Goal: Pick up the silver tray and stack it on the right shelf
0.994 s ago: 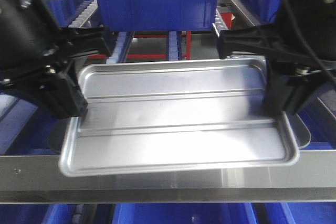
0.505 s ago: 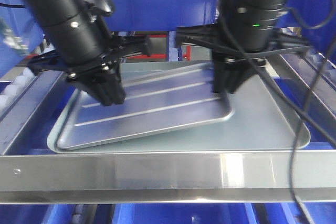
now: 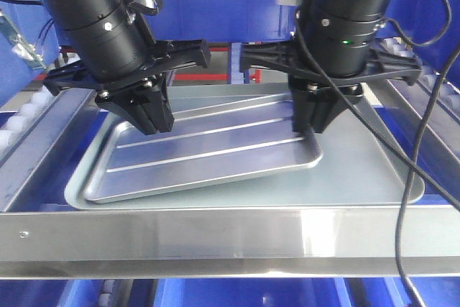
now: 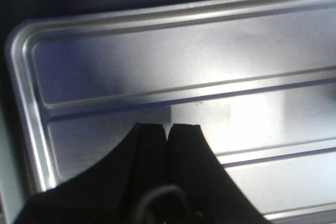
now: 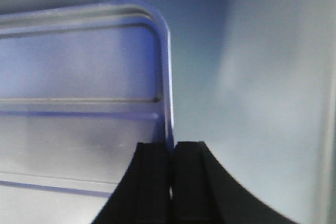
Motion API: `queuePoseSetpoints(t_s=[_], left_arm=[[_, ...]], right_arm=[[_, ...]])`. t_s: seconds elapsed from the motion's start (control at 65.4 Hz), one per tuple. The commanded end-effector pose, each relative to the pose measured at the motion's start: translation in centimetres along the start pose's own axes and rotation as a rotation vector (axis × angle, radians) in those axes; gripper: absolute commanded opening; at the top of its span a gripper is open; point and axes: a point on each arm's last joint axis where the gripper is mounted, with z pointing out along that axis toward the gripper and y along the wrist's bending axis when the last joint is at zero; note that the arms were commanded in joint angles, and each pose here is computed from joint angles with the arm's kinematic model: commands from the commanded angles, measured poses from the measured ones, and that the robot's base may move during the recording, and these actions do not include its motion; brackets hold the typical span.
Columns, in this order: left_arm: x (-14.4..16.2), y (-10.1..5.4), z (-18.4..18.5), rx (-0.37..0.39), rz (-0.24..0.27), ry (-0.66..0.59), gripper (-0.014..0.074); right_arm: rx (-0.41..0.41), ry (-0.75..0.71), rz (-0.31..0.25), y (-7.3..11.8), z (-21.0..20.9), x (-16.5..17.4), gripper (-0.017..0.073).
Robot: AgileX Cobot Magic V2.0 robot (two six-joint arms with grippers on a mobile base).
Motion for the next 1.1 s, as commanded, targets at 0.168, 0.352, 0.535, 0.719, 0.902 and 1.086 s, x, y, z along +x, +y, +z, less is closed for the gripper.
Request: queuePoseSetpoints(t_s=[0.168,0.352,0.535,0.719,0.902,1.086], left_arm=[[-1.6,-0.7,-2.2,0.039,0.006,-0.106,-0.01],[-1.6,-0.6,-2.4,0.034,0.018,-0.114,-0.01],[-1.9,-0.7,-3.8,0.032,0.04,-0.147,-0.01],[-2.3,-1.0,-6.5,0.056,0.043,-0.209,-0.01],[-2.5,-0.9,-6.7,0.056,0.042,-0.219,-0.01],[-1.7,-0.3,-7.1,0.017,0.04,-0.13,-0.0099]], right_arm=[[-0.021,-0.084,-0.002,-0.4,-2.1,-1.8,0.0375],[-0.01,-0.073,-0.002,-0.5,-2.1,-1.7,0.0629],[-0.002,-0.067,0.0,-0.6,-2.5,-1.7,0.0622],[0.012,-0.064,0.007,-1.0,-4.1,-1.6,0.0188],[-0.02,-0.099,0.007,-0.7,-4.3,-1.9,0.0122],[-0.023,-0.103,0.008,-0.6,-5.3,-1.8,0.0042]])
